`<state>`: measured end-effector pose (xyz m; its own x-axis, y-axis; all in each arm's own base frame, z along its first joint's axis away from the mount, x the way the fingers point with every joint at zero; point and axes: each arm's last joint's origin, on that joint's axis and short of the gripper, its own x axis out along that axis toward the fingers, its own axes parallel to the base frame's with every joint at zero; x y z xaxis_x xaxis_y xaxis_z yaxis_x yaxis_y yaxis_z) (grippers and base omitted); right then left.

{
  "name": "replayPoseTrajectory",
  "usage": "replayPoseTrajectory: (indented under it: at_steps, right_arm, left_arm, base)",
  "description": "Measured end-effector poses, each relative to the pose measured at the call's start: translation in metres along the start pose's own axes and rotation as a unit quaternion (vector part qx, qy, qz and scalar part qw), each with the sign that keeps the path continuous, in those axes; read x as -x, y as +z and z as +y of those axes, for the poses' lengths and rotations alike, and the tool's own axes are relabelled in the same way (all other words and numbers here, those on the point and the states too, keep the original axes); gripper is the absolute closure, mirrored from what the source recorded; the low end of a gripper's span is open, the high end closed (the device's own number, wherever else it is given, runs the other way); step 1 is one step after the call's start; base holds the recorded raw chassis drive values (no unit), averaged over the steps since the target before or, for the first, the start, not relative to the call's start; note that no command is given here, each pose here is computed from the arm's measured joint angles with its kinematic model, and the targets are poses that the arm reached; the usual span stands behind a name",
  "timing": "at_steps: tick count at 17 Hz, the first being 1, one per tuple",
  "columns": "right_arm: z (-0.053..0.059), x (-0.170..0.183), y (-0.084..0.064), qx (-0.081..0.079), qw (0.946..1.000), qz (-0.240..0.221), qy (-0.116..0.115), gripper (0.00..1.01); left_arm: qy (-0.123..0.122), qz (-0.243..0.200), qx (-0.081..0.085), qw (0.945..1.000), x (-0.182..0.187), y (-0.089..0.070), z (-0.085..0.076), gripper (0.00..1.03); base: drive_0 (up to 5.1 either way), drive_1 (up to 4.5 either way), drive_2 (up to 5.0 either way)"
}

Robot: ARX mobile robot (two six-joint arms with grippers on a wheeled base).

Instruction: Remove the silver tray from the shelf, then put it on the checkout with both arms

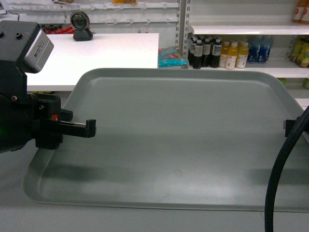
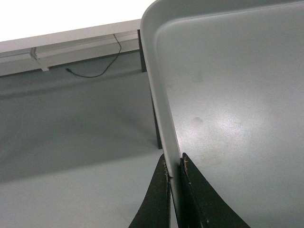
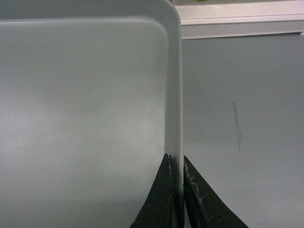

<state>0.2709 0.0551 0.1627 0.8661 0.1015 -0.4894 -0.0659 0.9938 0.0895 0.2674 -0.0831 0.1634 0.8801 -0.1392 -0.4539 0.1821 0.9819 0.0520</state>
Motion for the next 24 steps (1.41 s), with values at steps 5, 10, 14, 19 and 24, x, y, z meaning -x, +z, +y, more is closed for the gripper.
replayPoseTrajectory:
  at_steps: [5,10,14,19,24]
  right_arm:
    - [0.0001,-0.0001,-0.0006,0.0,1.0,0.003,0.0,0.98]
    - [0.0002,0.0,0.0004,0.0,1.0,-0.001,0.001,0.98]
    - [0.0001,0.0,-0.0004,0.0,1.0,0.002,0.0,0.98]
    - [0.0016,-0.0003,-0.0002,0.002,1.0,0.002,0.002,0.98]
    - [0.0016,-0.0003,-0.0002,0.001,1.0,0.001,0.002,0.98]
  left_arm:
    - [0.0,0.002,0.0,1.0,0.0,-0.0004,0.0,1.0]
    - [0.0,-0.001,0.0,1.0,0.0,0.0002,0.0,1.0]
    - [0.0,0.001,0.0,1.0,0.0,-0.0002,0.0,1.0]
    - [0.002,0.001,-0.002,1.0,-0.0002,-0.0001,0.0015,1.0]
    - [0.002,0.001,-0.003,1.0,-0.0001,-0.0001,0.001,1.0]
  base:
    - [-4.9,2.51,2.5]
    - [-5.1,2.4,2.4]
    - [-5.1,2.4,2.4]
    - [-2.1,0.89,0.9]
    - [0.0,0.0,0.0]
